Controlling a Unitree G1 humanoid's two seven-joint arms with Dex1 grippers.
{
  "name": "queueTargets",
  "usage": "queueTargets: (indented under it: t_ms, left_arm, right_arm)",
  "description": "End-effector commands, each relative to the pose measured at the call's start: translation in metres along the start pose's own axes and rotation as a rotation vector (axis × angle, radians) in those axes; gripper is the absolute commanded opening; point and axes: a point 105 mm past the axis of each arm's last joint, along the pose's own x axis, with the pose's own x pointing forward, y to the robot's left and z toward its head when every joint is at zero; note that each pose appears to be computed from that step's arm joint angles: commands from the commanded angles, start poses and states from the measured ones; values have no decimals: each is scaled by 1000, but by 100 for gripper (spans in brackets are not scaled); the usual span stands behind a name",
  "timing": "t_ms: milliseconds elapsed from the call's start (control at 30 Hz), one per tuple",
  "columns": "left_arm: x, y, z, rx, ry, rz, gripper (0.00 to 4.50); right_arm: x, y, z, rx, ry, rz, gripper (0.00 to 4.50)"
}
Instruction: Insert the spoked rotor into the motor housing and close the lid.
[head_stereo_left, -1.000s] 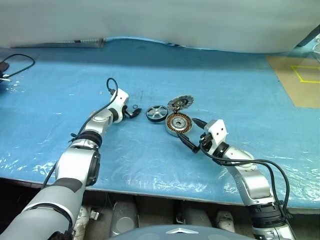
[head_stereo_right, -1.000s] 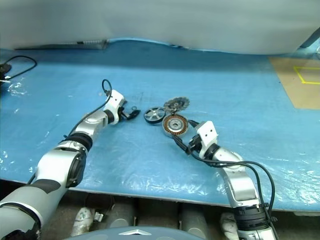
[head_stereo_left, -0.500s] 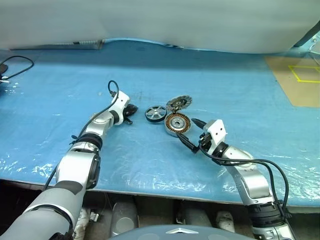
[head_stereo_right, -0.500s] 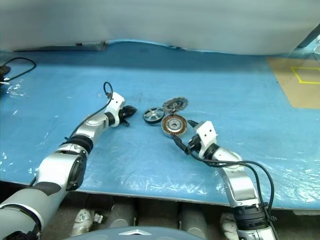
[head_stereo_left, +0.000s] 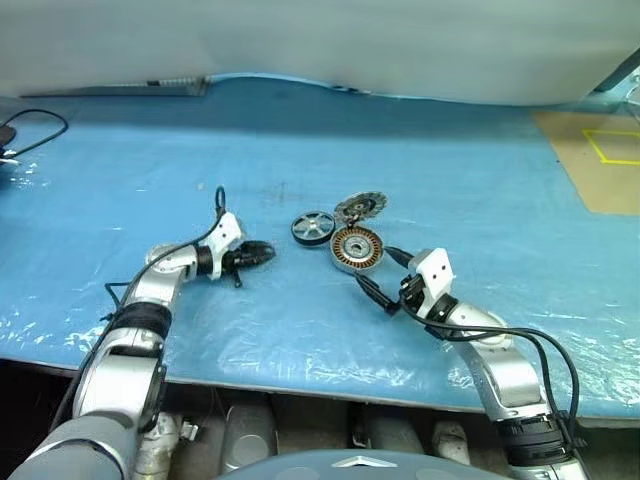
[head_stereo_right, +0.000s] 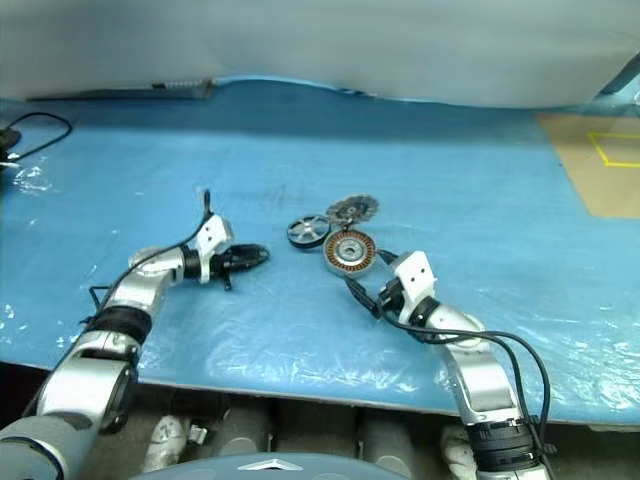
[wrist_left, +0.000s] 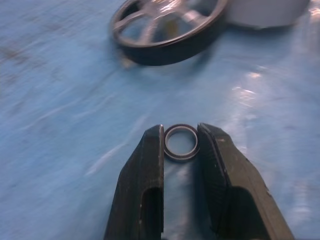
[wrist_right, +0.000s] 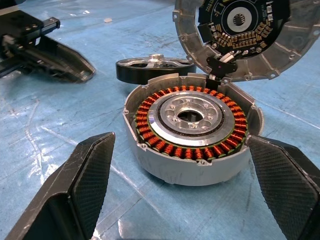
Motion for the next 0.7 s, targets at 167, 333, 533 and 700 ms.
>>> queueTargets:
  t_ms: [167, 333, 533, 700]
  left_arm:
    - [12, -31, 76, 91, -175, -159, 66]
    - [38, -41, 103, 128, -239, -178, 66]
    - [72, -38, 109, 154, -242, -134, 66]
    - [101, -27, 109, 173, -207, -63, 66]
  right_arm:
    - [-9, 0, 12, -41, -65, 9, 450]
    - [-10, -3, 7, -41, -53, -10, 450]
    - [-11, -4, 6, -41, -53, -20, 450]
    - [-12, -6, 6, -49, -52, -33, 450]
